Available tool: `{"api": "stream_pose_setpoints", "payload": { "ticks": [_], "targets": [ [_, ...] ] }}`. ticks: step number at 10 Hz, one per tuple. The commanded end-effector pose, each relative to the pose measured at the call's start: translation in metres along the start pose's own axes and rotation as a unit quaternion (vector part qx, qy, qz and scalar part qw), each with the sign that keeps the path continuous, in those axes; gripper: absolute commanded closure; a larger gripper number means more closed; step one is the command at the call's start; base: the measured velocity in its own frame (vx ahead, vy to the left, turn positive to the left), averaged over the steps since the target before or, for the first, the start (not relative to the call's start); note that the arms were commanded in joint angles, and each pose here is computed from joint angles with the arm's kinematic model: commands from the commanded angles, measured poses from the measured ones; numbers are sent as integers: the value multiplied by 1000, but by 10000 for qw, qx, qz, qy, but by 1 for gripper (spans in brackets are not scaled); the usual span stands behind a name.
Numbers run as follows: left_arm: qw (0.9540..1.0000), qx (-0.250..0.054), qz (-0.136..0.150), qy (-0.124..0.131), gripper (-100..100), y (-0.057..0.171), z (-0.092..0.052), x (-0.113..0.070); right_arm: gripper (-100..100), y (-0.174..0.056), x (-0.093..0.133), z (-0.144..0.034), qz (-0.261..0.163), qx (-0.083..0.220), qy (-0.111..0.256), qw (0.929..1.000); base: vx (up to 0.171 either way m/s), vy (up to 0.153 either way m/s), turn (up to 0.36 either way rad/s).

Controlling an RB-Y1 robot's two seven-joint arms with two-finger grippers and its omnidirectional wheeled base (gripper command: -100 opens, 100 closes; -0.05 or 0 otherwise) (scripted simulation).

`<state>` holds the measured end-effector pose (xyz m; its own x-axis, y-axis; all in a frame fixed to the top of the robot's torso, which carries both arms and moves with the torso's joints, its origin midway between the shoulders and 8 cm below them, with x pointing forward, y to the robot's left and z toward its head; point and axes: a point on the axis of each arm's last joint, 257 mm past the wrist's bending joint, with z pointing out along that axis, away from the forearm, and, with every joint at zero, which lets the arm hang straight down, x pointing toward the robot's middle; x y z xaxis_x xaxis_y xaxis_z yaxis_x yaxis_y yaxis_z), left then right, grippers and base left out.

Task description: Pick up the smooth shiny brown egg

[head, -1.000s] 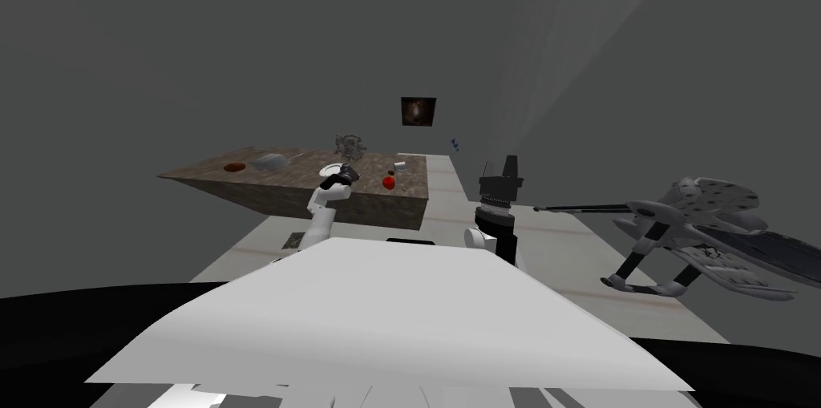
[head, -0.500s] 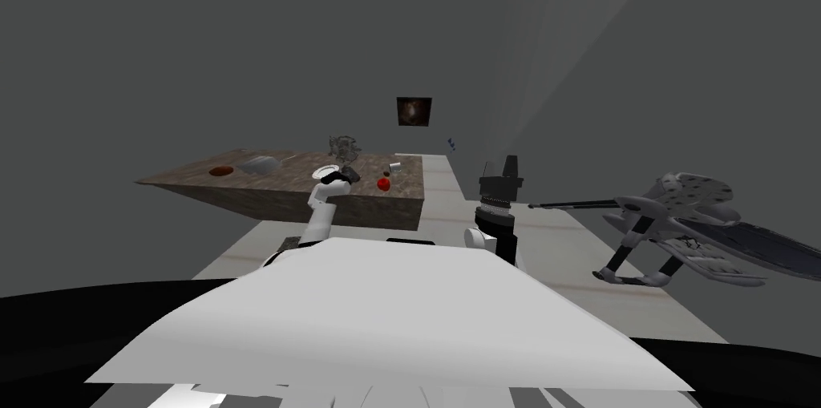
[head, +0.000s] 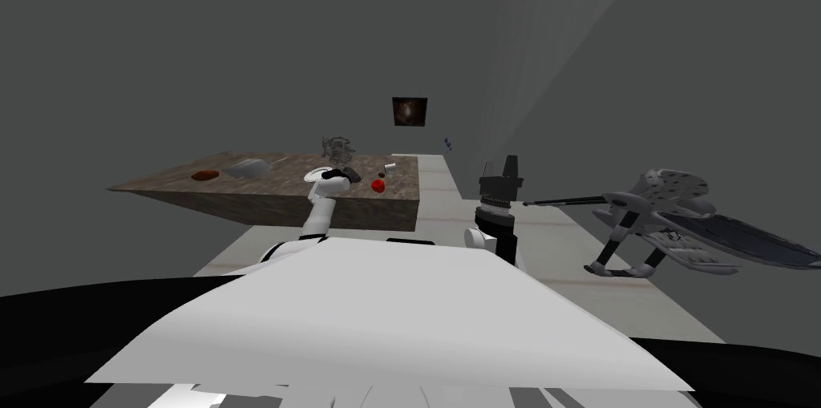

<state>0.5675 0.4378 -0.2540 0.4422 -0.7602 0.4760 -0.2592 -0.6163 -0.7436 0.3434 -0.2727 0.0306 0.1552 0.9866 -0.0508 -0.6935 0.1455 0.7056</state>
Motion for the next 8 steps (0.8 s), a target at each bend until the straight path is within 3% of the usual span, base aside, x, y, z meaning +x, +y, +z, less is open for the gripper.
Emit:
{"api": "stream_pose_setpoints", "payload": {
  "ticks": [1, 5, 8],
  "targets": [
    [9998, -146, -67, -87, -100, 5, 1, -2, 0, 0, 0, 0, 0, 0, 0, 10000, 24, -41, -39],
    [9977, -537, -265, -317, -100, 15, 6, -10, 0, 0, 0, 0, 0, 0, 0, 10000, 24, -46, -53],
    [9936, -892, -418, -544, -100, 26, 7, -18, 0, 0, 0, 0, 0, 0, 0, 10000, 37, -48, -66]
  ]
}}
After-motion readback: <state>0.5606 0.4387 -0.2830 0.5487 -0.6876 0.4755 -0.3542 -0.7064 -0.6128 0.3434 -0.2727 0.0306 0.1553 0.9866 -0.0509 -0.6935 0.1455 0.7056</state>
